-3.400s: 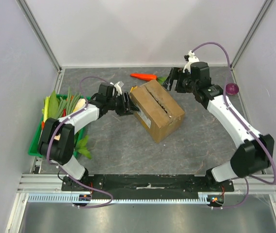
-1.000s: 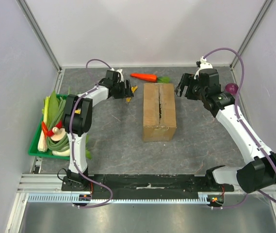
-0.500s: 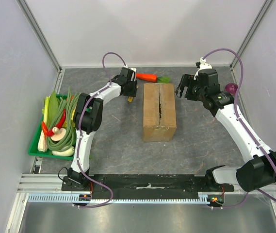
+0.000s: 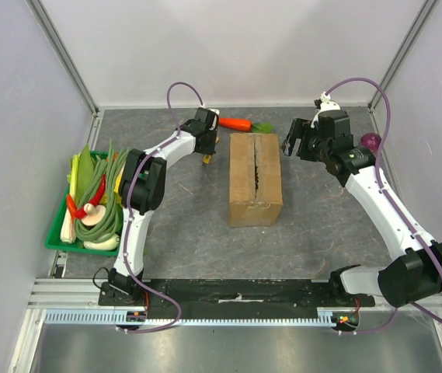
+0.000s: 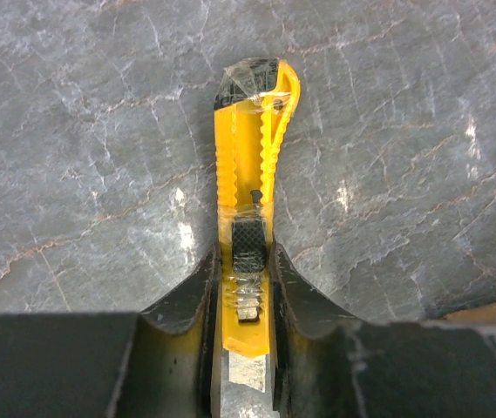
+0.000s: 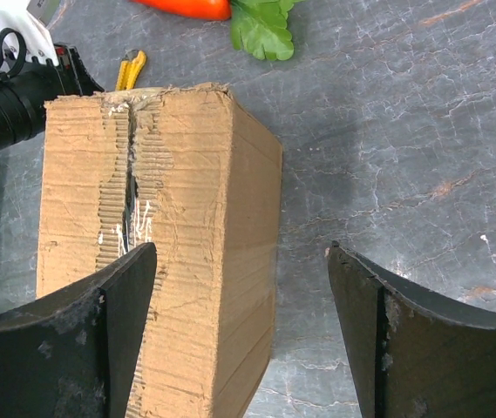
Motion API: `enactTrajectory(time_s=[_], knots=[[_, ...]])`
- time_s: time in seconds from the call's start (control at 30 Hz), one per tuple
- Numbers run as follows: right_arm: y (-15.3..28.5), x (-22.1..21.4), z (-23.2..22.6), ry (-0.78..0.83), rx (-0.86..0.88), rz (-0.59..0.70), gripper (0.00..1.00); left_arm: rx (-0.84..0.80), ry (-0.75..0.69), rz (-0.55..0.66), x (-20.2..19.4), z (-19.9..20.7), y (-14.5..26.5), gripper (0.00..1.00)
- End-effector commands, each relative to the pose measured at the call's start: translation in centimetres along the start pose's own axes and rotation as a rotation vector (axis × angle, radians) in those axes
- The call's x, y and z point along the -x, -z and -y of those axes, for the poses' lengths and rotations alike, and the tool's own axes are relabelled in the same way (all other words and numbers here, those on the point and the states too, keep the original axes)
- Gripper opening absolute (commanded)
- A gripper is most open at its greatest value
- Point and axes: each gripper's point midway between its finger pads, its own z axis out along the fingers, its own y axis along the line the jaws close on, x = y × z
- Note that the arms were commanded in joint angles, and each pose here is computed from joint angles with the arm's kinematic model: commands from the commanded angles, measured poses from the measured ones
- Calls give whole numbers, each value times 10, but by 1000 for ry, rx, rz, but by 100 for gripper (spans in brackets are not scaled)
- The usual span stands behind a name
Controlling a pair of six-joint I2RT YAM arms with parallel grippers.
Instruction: Unpack the express box
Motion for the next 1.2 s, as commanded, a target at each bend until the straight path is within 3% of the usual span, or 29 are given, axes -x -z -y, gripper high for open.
enactTrajectory(time_s=[0.0,0.2,0.47,0.77,0.93,1.17], knots=[[7,16,-6,-4,17,42,86,-30,-51,-2,11,0,33,4],[7,23,-16,-7,60,46,86,-101,-35,100,44,10,96,5],[1,25,-45,-23,206,31,86,-248,-8,162,44,28,172,8],[2,31,-119,46,466,31,88,-536,-72,225,36,73,252,11],[-5,28,-141,30,529,11,89,-693,-160,264,23,116,283,11],[-16,16,-147,-13,545,-32,89,-778,-200,324,20,143,302,11]])
